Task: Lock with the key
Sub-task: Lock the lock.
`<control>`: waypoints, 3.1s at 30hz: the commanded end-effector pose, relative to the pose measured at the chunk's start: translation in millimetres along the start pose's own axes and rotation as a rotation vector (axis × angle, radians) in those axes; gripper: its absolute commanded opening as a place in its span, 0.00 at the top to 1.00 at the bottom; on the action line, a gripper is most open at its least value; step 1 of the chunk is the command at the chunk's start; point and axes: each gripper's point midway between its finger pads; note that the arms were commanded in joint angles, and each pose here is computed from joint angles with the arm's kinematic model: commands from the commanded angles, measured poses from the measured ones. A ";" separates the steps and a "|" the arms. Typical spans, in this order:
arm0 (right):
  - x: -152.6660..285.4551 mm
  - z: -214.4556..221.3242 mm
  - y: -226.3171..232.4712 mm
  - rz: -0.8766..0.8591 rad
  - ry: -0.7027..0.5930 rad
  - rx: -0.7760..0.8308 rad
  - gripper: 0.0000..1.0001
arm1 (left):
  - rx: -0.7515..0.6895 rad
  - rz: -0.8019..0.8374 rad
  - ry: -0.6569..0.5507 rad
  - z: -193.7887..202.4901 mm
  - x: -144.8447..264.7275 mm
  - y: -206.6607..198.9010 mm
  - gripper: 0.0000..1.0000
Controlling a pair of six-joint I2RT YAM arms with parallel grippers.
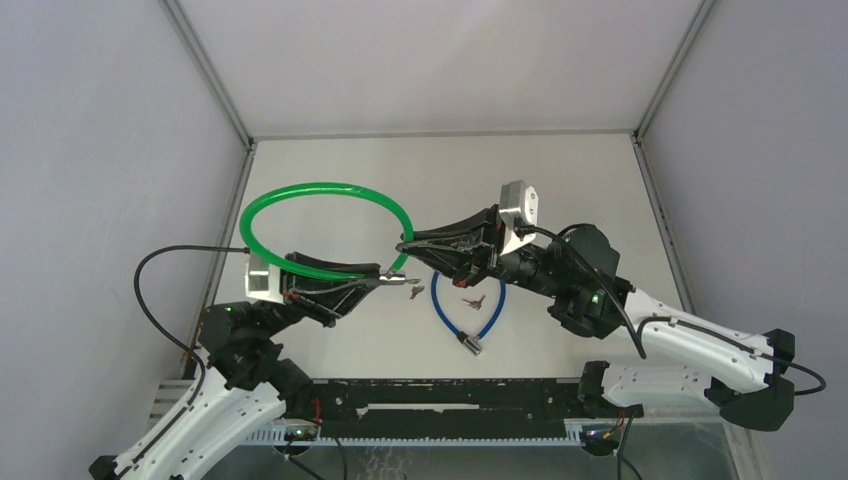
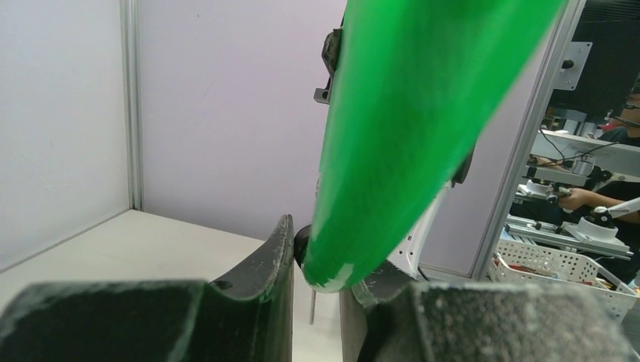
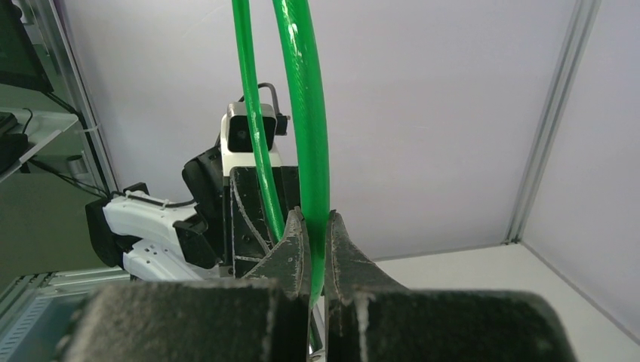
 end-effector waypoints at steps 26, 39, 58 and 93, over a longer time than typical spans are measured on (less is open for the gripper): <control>-21.9 93.4 -4.8 -0.102 0.103 -0.319 1.00 | -0.132 0.001 -0.294 -97.4 3.3 -22.4 1.00; -20.7 135.5 12.5 -0.164 0.225 -0.257 1.00 | -0.190 0.025 -0.318 -97.5 12.0 -30.2 1.00; -11.5 33.0 -2.9 -0.053 0.066 -0.061 0.35 | -0.100 -0.159 -0.150 -23.1 33.5 22.2 1.00; -43.8 82.3 14.7 -0.203 0.140 -0.256 1.00 | -0.213 -0.009 -0.413 -111.4 30.3 -32.5 1.00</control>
Point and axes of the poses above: each gripper's point midway between its finger pads, its own x axis back along the fingers, its own y axis along the line the jaws close on, z = x × y, and after that the axes turned 2 degrees about -x, right-handed
